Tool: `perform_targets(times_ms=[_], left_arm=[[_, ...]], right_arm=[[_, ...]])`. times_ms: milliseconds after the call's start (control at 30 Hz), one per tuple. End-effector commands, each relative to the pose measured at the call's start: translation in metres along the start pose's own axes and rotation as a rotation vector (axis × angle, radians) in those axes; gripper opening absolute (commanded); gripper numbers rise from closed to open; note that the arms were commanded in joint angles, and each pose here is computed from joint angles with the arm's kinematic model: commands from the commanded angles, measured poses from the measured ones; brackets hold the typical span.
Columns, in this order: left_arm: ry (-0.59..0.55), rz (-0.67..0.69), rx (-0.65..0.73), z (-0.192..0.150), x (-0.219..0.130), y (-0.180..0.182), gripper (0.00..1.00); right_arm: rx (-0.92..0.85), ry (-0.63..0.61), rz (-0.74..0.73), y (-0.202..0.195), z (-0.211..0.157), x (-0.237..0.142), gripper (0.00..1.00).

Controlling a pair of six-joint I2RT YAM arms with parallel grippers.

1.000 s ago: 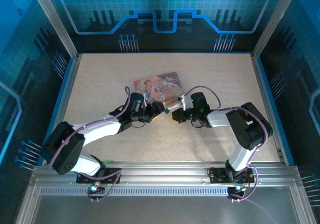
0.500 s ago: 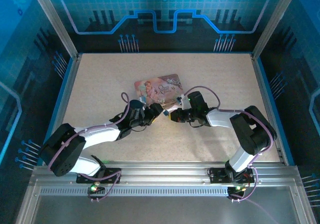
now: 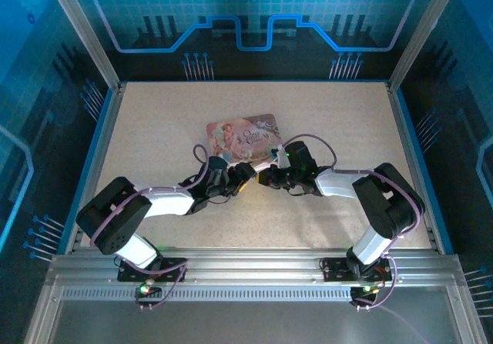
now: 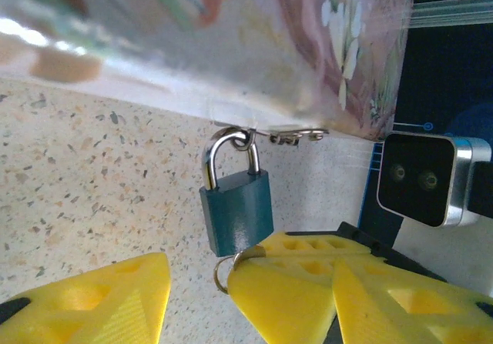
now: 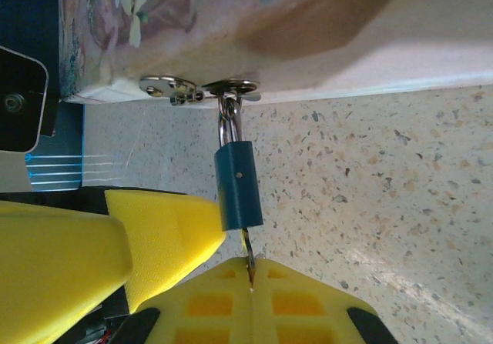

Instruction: Unlock the padlock with the key

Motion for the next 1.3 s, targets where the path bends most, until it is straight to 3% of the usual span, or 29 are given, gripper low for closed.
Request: perform_targets(times_ms=[0,333,800,1267], left_arm=[[-0.028,-0.033,-0.006,0.004,0.004,-0.007,0.58],[-0.048,-0.033,-0.056,0.005,0.010,-0.003,0.51],[-0.047,0.111,-0.067,0.001,0.000,0.009,0.54],[-0.124,0.033,-0.048,0.001,0.010,-0.001,0.43]], right_arm=[[0.019,0.017,0.006,0.006,-0.003,0.004,0.00],[0.028,0.019,-0.002,0.004,-0.004,0.007,0.00],[0.033,0.020,-0.006,0.004,-0.004,0.010,0.00],[0.034,0.023,0.002,0.005,-0.003,0.013,0.00]])
Point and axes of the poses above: each hand's point on the last joint's axis, 136 mm out from that joint toward the fingers, its own x axis out along the fingers, its own y axis along the line the jaws close on, z = x × y, the point moved 7 cm from there along -x, back along the fingers, and after that the axes turned 15 degrees about x, right-handed, at the moved point
